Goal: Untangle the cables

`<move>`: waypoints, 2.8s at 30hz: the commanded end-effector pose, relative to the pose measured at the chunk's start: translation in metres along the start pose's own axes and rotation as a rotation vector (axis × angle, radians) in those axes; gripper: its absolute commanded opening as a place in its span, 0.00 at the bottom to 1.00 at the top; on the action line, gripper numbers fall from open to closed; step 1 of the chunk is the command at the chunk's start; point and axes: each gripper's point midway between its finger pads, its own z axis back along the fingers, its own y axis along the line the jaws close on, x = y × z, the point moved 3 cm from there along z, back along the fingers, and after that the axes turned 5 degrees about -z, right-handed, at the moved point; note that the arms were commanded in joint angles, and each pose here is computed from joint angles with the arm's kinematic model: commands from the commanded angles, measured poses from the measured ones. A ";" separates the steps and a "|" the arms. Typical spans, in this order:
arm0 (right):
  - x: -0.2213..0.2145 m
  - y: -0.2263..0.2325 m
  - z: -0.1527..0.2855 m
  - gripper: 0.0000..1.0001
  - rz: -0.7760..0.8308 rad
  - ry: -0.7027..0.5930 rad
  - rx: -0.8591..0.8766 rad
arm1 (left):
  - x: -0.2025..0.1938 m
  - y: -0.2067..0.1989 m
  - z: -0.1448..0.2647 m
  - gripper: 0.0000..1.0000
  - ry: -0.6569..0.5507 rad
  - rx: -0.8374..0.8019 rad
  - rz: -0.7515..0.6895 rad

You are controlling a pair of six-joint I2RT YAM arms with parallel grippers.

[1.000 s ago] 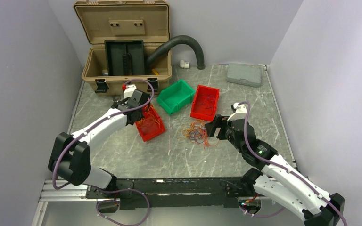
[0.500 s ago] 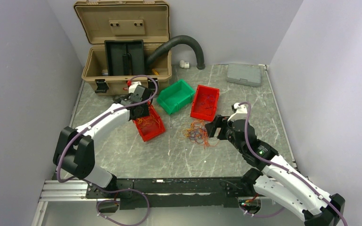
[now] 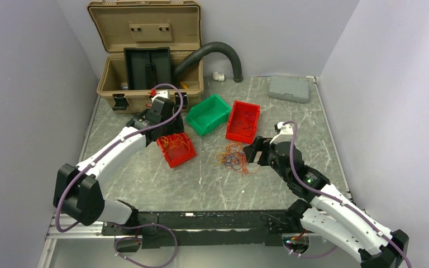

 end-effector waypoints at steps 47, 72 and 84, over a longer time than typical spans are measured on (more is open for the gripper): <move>0.006 -0.005 0.008 0.82 0.000 -0.034 -0.014 | -0.056 -0.018 -0.061 0.00 0.239 -0.010 -0.034; -0.065 -0.069 -0.035 0.74 -0.175 0.249 -0.309 | -0.027 -0.071 0.050 0.98 -0.071 -0.596 -0.196; -0.079 -0.072 -0.052 0.39 -0.303 0.304 -0.189 | -0.057 -0.162 0.032 0.99 -0.018 -0.818 -0.346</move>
